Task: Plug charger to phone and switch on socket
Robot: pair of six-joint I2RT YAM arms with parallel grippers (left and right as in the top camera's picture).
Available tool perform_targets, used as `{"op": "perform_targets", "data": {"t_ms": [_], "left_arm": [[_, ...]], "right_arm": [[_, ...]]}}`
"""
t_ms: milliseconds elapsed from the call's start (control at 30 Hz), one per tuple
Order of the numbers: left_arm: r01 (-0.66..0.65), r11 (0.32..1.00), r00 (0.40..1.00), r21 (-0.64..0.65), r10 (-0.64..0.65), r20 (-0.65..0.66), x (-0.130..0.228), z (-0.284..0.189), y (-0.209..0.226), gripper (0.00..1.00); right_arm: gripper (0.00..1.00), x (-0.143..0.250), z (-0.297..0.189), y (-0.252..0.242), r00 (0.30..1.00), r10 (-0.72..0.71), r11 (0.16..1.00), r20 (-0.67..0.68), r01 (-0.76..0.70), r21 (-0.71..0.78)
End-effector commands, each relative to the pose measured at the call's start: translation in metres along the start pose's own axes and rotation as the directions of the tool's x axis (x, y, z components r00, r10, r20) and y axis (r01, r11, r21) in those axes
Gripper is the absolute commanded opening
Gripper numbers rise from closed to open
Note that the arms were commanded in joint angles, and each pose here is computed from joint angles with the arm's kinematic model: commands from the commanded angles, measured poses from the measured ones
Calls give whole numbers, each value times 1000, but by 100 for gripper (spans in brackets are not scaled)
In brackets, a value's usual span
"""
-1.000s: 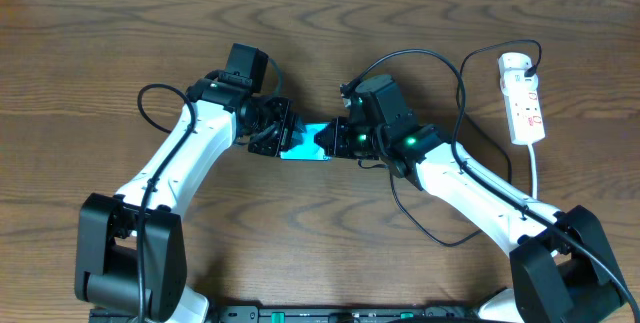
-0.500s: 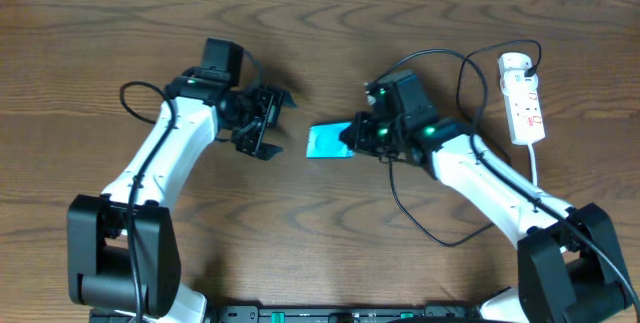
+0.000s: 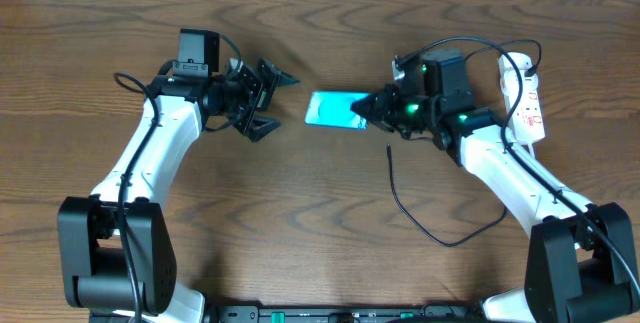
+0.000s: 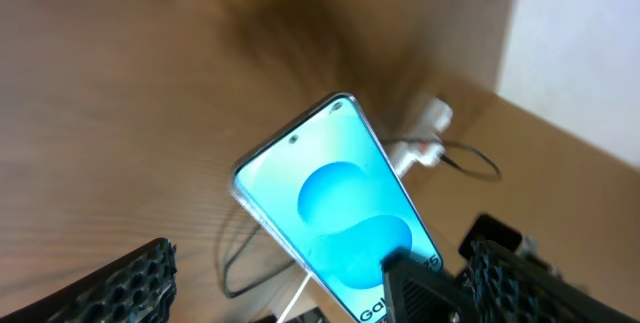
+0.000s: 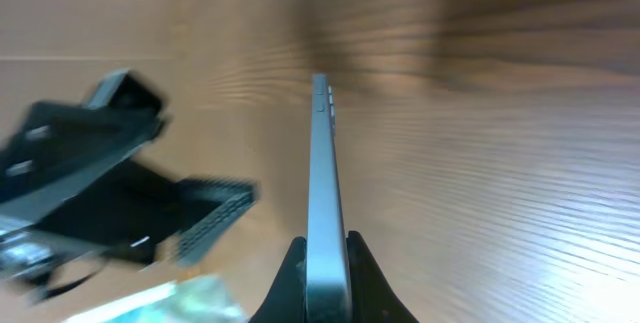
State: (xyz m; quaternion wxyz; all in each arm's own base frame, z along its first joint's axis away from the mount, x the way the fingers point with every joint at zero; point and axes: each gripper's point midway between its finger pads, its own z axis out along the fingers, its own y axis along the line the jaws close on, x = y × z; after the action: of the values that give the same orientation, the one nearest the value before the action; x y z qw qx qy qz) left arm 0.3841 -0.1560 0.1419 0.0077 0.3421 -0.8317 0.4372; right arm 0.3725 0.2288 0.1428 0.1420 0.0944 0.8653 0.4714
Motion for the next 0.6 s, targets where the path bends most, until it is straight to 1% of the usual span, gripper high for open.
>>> {"op": "perform_targets", "data": {"t_ms": [0, 67, 167, 400, 567], "left_arm": [[-127, 983, 988, 131, 137, -73, 16, -7, -28, 93], [-177, 963, 976, 204, 198, -88, 19, -11, -43, 93], [-216, 939, 964, 269, 248, -93, 21, -17, -57, 93], [-241, 917, 957, 318, 280, -81, 16, -26, -66, 93], [-296, 882, 937, 366, 342, -66, 19, -29, -78, 93]], "right_arm": [[1, 6, -14, 35, 992, 40, 979, -117, -62, -193], [1, 0, -21, 42, 992, 39, 969, -118, -66, -238], [1, -10, -29, 46, 994, 43, 961, -102, -69, -269], [1, -31, -45, 47, 996, 68, 948, -54, -81, -308], [1, -42, -51, 54, 993, 113, 934, -38, -119, -337]]}}
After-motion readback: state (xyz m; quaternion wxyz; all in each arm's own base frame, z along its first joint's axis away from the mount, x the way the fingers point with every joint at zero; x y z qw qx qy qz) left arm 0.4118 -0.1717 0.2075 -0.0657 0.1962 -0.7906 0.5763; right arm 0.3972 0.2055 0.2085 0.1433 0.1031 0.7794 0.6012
